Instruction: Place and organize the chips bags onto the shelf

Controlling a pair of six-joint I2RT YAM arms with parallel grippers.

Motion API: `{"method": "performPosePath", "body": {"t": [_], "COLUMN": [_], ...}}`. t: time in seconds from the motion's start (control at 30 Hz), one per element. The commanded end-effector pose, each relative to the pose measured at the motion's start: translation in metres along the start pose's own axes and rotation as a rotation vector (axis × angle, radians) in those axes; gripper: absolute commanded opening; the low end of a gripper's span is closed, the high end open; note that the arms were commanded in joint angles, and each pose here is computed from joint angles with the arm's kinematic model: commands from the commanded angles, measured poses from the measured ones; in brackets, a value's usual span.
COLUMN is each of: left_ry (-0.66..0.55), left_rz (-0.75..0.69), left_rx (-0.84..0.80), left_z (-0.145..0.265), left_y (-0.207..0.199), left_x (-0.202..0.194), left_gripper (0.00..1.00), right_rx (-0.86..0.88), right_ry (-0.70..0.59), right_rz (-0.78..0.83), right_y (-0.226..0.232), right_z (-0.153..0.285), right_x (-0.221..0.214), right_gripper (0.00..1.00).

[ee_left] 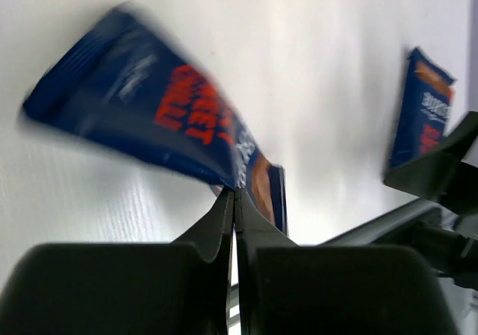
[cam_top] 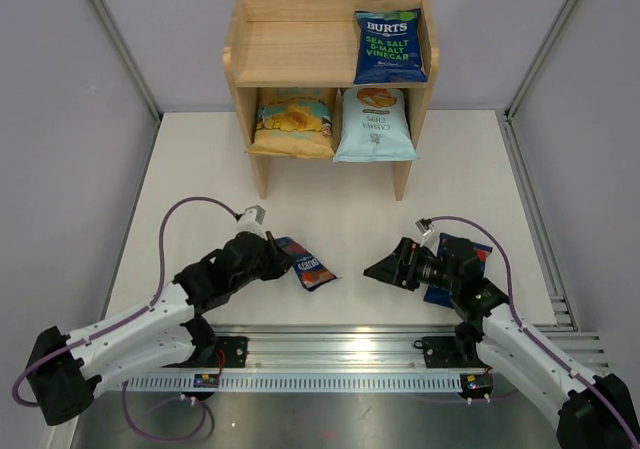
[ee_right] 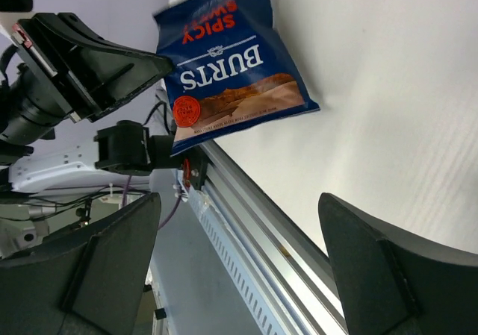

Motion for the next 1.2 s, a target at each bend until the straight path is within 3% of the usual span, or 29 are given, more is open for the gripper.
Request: {"method": "performPosePath", "body": {"t": [0.0,0.3,0.47,0.57,0.87,1.17], "left_ry": [-0.089,-0.186,-0.249,-0.302,-0.403,-0.449], "left_rz": [0.041,0.101,0.084,0.063,0.045,-0.027], "left_rx": [-0.079,-0.328,-0.439,-0.498,-0.636,-0.65], "left_z": [0.016,0.056,0.068,0.072,0.072,0.071], "left_y": [-0.01,-0.038,-0.053,-0.057,-0.068,-0.075], "left_x": [0.012,0.033,0.038,0.038,0.035,0.026], "left_gripper": [0.0,0.0,0.0,0.0,0.0,0.0], "right_rx": [0.183,0.243,0.205,0.217,0.272,0.265], "right_ry": [-0.044,-0.062,-0.09,-0.107,-0.087,-0.219], "right_rz": [0.071,-0.004,-0.407,-0.514,-0.569,-0.622], "right_y": [0.024,0.033,0.038,0.053,0.095,0.102], "right_z": [0.001,0.0,-0.005,-0.006,-0.011,-0.02], "right_x": [0.008,-0.003,-0.005,-0.011,-0.031,-0.025], "right_gripper": [0.94,0.94,0.93,0.94,0.96,0.95]}}
Point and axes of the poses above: each gripper's point midway between its finger pads, its own z axis back along the fingers, its own y axis along the line the jaws close on, x = y × z, the point moved 9 cm from there along z, back along the fingers, and after that the axes turned 4 degrees about -z, right-handed, at the moved point
